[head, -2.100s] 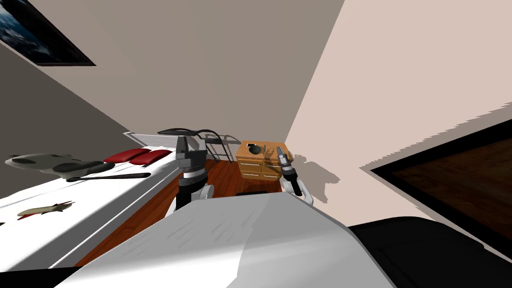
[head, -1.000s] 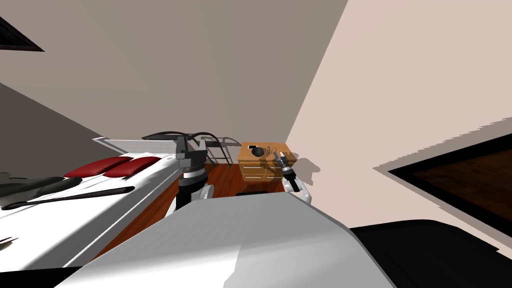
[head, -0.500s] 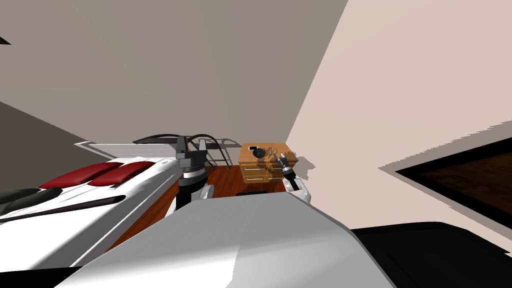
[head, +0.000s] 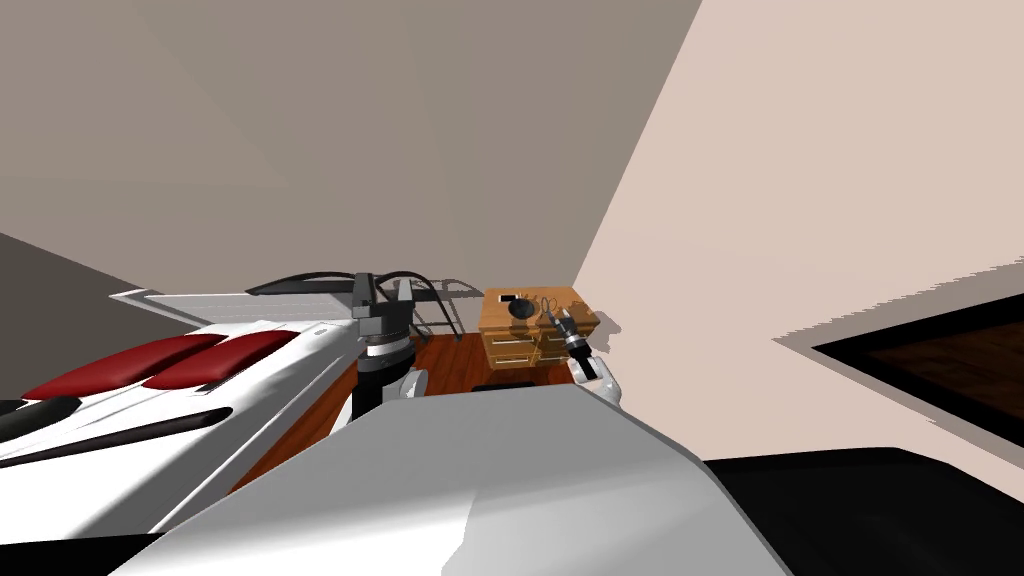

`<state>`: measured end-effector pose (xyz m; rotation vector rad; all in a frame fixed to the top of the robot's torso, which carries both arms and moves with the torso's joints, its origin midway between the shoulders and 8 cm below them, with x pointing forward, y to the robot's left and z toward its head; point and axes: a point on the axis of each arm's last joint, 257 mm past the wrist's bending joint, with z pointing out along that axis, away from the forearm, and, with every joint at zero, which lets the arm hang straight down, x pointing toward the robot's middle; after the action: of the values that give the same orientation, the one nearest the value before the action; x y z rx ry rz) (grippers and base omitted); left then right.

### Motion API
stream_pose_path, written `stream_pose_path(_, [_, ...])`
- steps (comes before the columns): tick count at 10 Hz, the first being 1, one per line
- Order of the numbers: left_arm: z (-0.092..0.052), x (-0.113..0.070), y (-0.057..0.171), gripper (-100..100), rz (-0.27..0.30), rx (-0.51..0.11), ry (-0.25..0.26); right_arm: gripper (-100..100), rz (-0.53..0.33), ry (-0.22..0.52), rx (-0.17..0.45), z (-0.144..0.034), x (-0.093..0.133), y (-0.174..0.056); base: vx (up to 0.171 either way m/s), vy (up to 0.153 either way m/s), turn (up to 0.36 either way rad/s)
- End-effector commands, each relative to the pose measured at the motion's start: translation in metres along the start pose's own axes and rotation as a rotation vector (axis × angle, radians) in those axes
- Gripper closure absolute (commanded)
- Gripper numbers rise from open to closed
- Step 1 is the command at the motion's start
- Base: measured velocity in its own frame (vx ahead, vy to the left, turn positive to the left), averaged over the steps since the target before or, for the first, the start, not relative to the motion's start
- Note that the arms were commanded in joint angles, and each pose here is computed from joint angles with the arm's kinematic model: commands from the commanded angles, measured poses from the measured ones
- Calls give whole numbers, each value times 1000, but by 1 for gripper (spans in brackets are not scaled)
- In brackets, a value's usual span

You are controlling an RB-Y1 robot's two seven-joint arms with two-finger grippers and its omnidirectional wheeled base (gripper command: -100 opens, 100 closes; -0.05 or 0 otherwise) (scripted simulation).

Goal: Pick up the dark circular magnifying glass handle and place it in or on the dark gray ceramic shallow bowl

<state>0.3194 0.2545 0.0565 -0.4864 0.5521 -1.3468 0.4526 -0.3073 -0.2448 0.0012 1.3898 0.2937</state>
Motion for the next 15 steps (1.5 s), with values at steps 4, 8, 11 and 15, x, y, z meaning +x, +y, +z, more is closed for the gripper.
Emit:
stream_pose_path(4, [0,0,0,0,0,0,0,-100,-77,63,35,-4,28,-22,61,58,-47])
stream_pose_path(8, [0,0,0,0,0,0,0,-100,-142,129,69,-10,55,-42,84,73,-66])
stream_pose_path(11, [0,0,0,0,0,0,0,-100,-177,185,96,-17,78,-55,100,82,-54])
stream_pose_path(15, [0,0,0,0,0,0,0,-100,-186,220,112,-26,92,-60,55,37,-22])
